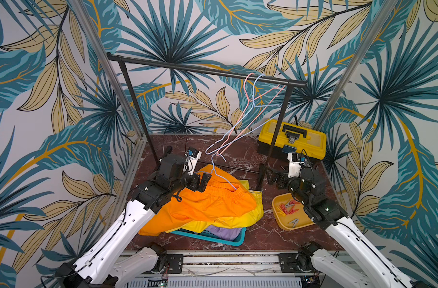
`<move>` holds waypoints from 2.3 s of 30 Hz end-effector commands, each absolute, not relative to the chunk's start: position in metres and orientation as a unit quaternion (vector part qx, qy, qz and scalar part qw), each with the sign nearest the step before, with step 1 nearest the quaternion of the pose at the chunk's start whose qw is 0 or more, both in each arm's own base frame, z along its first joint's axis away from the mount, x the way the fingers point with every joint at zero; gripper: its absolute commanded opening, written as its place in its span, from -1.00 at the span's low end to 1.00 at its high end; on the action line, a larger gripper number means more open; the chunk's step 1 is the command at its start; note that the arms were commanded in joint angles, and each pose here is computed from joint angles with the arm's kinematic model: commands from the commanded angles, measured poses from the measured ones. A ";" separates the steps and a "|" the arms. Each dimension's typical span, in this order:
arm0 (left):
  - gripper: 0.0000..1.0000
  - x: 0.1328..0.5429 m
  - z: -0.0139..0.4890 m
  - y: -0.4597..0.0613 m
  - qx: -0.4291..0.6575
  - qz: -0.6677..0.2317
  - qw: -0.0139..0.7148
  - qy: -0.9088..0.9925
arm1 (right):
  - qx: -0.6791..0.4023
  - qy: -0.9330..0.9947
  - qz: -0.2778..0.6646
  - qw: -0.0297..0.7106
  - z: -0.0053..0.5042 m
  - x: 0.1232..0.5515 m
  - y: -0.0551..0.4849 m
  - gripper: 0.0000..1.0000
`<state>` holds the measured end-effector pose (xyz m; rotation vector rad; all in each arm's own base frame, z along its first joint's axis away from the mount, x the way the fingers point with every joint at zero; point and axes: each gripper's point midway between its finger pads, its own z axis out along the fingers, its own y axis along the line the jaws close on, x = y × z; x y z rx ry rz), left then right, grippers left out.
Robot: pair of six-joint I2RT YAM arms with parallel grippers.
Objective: Remove the clothespins securing shorts to the hanger
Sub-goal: Pick up the hanger from the basket.
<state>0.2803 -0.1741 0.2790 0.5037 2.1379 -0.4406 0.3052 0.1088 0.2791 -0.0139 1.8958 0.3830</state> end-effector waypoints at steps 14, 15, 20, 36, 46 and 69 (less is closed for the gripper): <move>0.88 0.297 0.251 -0.176 0.217 -0.088 0.423 0.875 | -0.004 0.803 0.164 0.572 0.270 0.303 0.106 0.99; 0.81 0.298 0.248 -0.179 0.221 -0.089 0.420 0.876 | -0.004 0.803 0.164 0.573 0.270 0.302 0.105 0.99; 0.53 0.305 0.253 -0.183 0.219 -0.090 0.436 0.868 | -0.003 0.802 0.158 0.576 0.270 0.299 0.101 0.99; 0.02 0.308 0.262 -0.189 0.249 -0.087 0.454 0.851 | 0.002 0.797 0.153 0.584 0.271 0.293 0.094 0.99; 0.70 0.306 0.268 -0.195 0.315 -0.023 0.487 0.814 | 0.005 0.787 0.155 0.597 0.275 0.287 0.090 0.99; -0.94 0.313 0.259 -0.207 0.363 -0.009 0.546 0.755 | 0.004 0.777 0.131 0.615 0.281 0.279 0.077 0.99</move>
